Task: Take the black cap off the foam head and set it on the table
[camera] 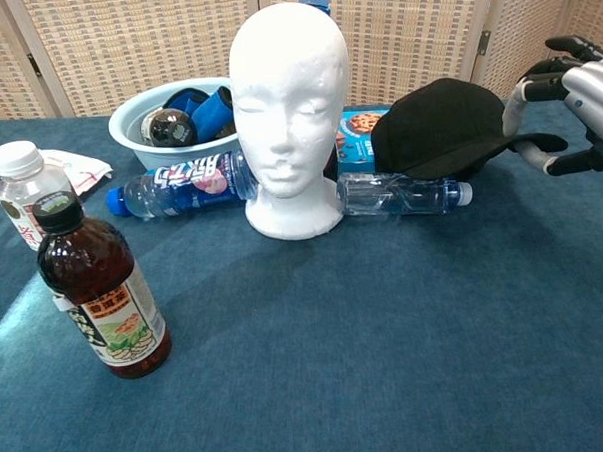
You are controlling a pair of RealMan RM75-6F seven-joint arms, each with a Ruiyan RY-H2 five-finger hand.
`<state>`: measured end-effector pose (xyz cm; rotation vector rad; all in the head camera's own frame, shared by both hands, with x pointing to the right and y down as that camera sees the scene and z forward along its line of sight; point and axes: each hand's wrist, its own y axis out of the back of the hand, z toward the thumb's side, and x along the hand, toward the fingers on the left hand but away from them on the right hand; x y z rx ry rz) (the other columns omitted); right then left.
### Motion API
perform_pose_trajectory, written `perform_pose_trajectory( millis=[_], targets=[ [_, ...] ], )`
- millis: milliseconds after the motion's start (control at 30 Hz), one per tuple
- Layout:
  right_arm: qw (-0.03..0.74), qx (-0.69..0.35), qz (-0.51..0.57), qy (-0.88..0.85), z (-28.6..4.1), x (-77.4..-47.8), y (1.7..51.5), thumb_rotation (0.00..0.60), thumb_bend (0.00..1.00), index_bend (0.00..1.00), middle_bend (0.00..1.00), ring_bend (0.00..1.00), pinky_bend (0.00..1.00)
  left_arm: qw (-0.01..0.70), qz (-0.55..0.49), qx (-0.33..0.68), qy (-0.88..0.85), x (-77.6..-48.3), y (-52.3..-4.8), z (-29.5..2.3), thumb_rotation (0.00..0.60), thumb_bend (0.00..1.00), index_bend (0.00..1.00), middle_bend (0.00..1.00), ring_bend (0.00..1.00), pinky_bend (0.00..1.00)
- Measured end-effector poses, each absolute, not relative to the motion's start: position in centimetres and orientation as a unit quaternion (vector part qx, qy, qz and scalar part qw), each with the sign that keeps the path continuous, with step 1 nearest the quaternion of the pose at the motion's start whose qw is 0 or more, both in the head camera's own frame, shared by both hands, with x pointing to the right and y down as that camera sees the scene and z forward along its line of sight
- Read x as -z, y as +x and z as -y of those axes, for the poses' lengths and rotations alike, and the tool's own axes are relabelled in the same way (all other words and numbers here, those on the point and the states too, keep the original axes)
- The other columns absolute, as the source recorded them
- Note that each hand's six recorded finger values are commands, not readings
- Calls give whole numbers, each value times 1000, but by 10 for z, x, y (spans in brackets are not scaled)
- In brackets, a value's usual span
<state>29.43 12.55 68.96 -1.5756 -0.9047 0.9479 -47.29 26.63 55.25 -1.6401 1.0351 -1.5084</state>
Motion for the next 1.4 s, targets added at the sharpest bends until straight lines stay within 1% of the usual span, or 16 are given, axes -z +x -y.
perform_pose_trajectory(
  millis=[100, 267, 400, 500, 567, 600, 733, 900, 1000, 1067, 1100, 1133, 1167, 1233, 1333, 1400],
  targets=[
    [508, -410, 370, -661, -134, -693, 297, 600, 285, 596, 328, 134, 0, 334, -396, 579, -629, -553, -473, -267, 600, 243, 132, 0, 0, 0],
    [494, -431, 359, -664, -141, -694, 299, 600, 138, 492, 283, 99, 0, 335, -396, 578, -630, -553, -472, -267, 600, 243, 132, 0, 0, 0],
    [487, -441, 353, -666, -143, -691, 299, 600, 10, 383, 239, 63, 0, 335, -397, 579, -628, -552, -473, -269, 600, 243, 132, 0, 0, 0],
    [483, -450, 345, -668, -144, -689, 301, 600, 0, 262, 186, 24, 0, 335, -398, 581, -626, -551, -474, -269, 600, 243, 132, 0, 0, 0],
    [477, -457, 337, -671, -146, -687, 302, 600, 0, 159, 147, 5, 0, 336, -398, 582, -625, -550, -475, -269, 600, 243, 132, 0, 0, 0],
    [474, -461, 332, -673, -147, -687, 303, 600, 0, 89, 121, 0, 0, 336, -398, 582, -625, -550, -475, -269, 600, 243, 132, 0, 0, 0],
    [469, -477, 308, -677, -152, -681, 308, 600, 0, 0, 60, 0, 0, 337, -398, 581, -625, -549, -474, -268, 600, 243, 132, 0, 0, 0],
    [471, -492, 290, -672, -158, -667, 319, 600, 0, 0, 49, 0, 0, 338, -397, 580, -626, -549, -472, -267, 600, 244, 132, 0, 0, 0],
    [477, -492, 295, -666, -160, -658, 323, 600, 0, 1, 67, 0, 0, 339, -397, 578, -628, -550, -471, -266, 600, 243, 132, 0, 0, 0],
    [483, -490, 306, -658, -162, -648, 328, 600, 0, 41, 105, 0, 0, 340, -397, 577, -627, -550, -471, -265, 600, 243, 132, 0, 0, 0],
    [485, -489, 312, -654, -163, -642, 331, 600, 0, 88, 134, 14, 3, 341, -397, 577, -627, -550, -471, -264, 600, 243, 132, 0, 0, 0],
    [486, -489, 319, -651, -163, -637, 334, 600, 2, 168, 182, 52, 36, 341, -397, 577, -627, -549, -471, -264, 600, 243, 132, 0, 0, 0],
    [488, -489, 327, -644, -164, -628, 339, 600, 7, 215, 211, 79, 64, 342, -398, 577, -627, -549, -471, -263, 600, 243, 132, 0, 0, 0],
    [490, -491, 336, -637, -165, -617, 348, 600, 27, 318, 272, 142, 160, 342, -398, 577, -626, -549, -472, -263, 600, 243, 132, 0, 0, 0],
    [493, -498, 341, -626, -166, -602, 364, 600, 35, 359, 311, 187, 220, 343, -397, 578, -625, -549, -473, -262, 600, 243, 132, 0, 0, 0],
    [496, -505, 344, -617, -168, -590, 376, 600, 36, 365, 319, 192, 226, 344, -397, 578, -625, -549, -472, -261, 600, 243, 132, 0, 0, 0]
  ],
)
